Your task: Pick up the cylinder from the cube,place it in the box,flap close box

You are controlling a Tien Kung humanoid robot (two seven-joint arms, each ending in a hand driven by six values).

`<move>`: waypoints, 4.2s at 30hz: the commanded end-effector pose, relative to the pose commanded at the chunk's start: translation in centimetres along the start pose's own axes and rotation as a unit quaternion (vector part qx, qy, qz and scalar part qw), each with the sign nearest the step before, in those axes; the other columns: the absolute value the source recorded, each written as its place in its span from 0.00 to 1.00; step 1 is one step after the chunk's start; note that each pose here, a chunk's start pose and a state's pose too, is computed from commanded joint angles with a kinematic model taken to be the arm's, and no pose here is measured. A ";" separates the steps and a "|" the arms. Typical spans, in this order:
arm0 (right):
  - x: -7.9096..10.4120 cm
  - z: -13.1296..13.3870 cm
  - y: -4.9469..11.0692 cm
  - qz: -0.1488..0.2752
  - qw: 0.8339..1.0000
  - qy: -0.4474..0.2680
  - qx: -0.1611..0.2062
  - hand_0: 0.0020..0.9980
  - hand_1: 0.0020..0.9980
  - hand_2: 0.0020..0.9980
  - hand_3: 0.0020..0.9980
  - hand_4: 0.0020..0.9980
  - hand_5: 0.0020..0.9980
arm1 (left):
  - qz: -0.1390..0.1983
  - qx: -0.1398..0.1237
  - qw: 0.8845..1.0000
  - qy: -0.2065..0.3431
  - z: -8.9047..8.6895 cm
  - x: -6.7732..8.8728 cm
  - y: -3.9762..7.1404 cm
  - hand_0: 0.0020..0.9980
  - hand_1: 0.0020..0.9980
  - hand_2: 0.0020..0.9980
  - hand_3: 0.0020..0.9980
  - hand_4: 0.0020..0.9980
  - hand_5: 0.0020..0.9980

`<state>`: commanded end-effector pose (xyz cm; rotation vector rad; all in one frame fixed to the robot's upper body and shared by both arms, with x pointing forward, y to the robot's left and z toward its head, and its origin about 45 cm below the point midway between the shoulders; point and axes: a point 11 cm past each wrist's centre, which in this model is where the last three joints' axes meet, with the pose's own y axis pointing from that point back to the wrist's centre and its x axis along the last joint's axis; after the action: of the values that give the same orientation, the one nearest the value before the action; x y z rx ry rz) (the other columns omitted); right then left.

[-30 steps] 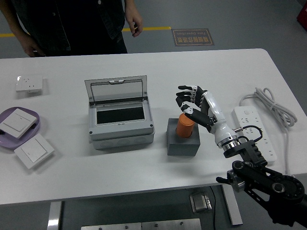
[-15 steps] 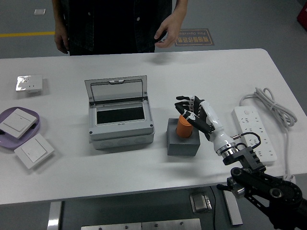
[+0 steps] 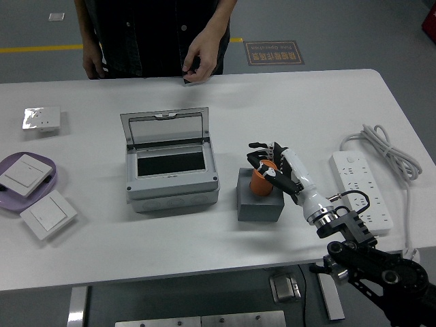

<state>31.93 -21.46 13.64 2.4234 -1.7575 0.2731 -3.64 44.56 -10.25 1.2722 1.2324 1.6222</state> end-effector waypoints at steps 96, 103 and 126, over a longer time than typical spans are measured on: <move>-9.4 -14.7 -5.3 -0.143 0.983 -0.008 0.114 0.02 0.18 0.37 0.26 0.00 0.00 | 0.016 0.002 1.000 -0.003 -0.1 1.2 0.1 0.61 0.63 0.63 0.67 0.73 0.25; -12.7 -14.9 -6.4 -0.192 0.970 0.106 0.106 0.00 0.16 0.36 0.25 0.00 0.00 | 0.018 0.001 1.000 -0.005 0.1 1.4 0.1 0.61 0.63 0.63 0.67 0.74 0.28; -15.2 -11.0 -10.3 -0.188 0.844 0.496 0.081 0.17 0.28 0.39 0.29 0.00 0.00 | 0.021 -0.003 1.000 -0.008 0.7 1.7 0.2 0.61 0.63 0.63 0.67 0.75 0.28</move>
<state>36.34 -1.86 20.92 1.9895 -0.7966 1.3538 -3.40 46.26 -9.60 1.3123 1.1982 1.6410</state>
